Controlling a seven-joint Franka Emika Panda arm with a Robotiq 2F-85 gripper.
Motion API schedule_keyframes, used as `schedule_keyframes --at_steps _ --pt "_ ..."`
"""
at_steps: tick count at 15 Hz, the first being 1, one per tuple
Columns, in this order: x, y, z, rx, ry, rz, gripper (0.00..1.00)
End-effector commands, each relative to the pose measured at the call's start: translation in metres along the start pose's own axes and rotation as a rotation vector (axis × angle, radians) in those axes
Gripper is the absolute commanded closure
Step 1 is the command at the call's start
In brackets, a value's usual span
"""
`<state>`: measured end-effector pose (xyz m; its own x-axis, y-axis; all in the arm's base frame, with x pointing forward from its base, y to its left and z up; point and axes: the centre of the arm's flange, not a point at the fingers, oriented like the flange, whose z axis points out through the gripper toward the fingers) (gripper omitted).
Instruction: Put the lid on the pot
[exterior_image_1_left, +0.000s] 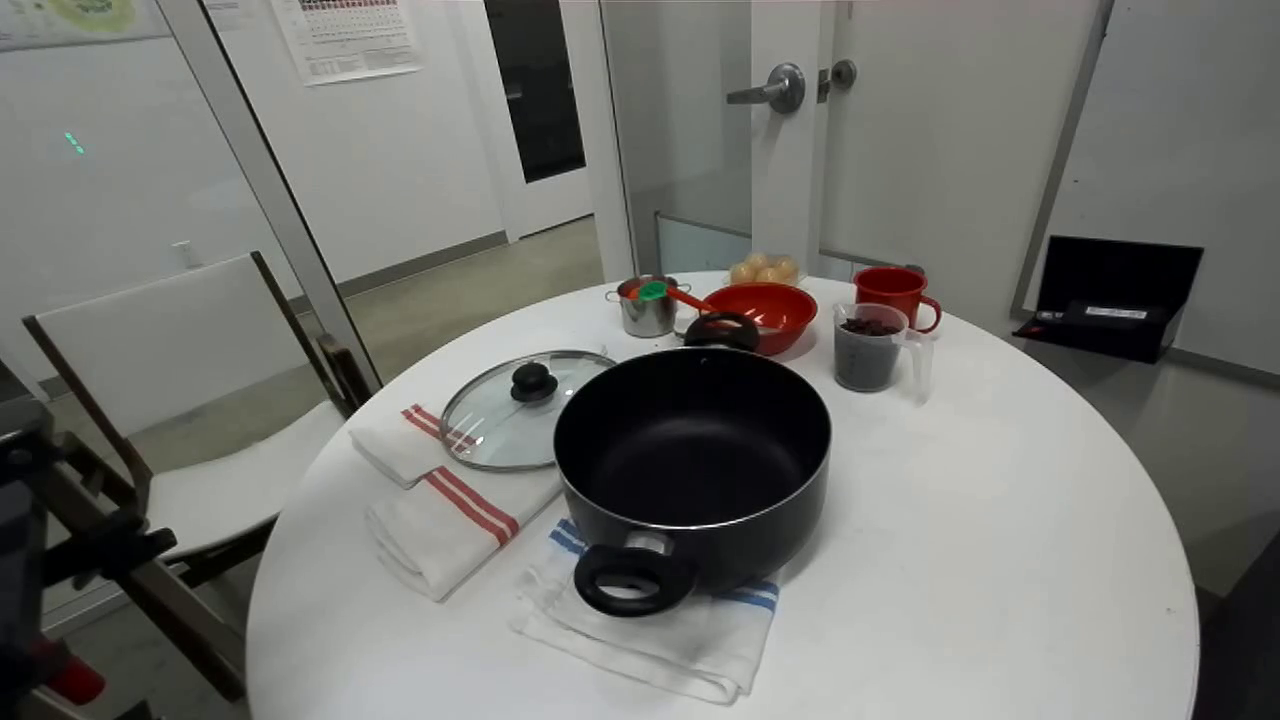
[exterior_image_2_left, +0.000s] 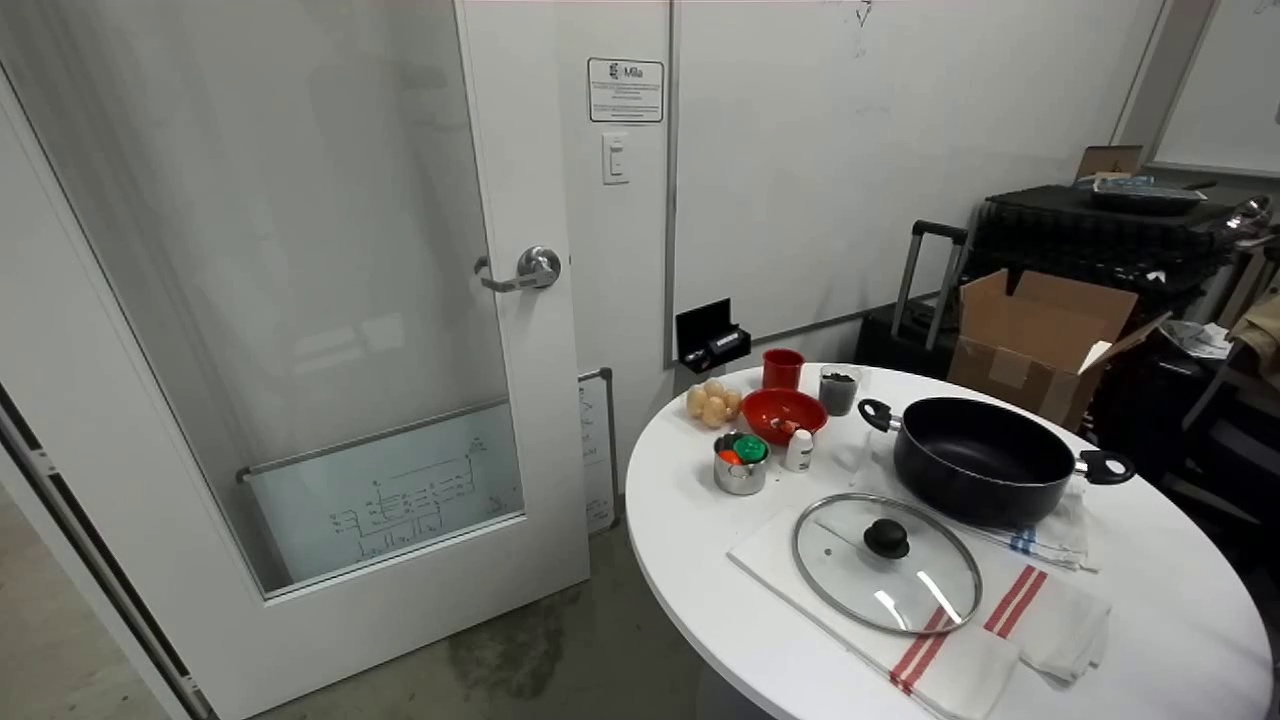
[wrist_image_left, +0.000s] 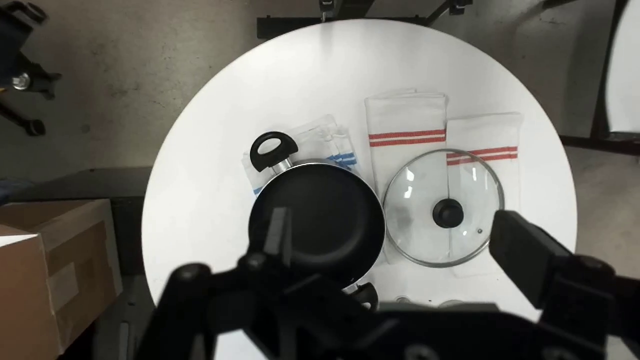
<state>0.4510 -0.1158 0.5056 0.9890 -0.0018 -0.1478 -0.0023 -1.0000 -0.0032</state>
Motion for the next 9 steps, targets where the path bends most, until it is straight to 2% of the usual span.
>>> schedule_keyframes --at_steps 1,9 --pt "0.039 -0.019 0.034 0.004 -0.036 -0.096 0.0" --pt "0.119 -0.091 0.126 -0.053 -0.094 -0.359 0.0"
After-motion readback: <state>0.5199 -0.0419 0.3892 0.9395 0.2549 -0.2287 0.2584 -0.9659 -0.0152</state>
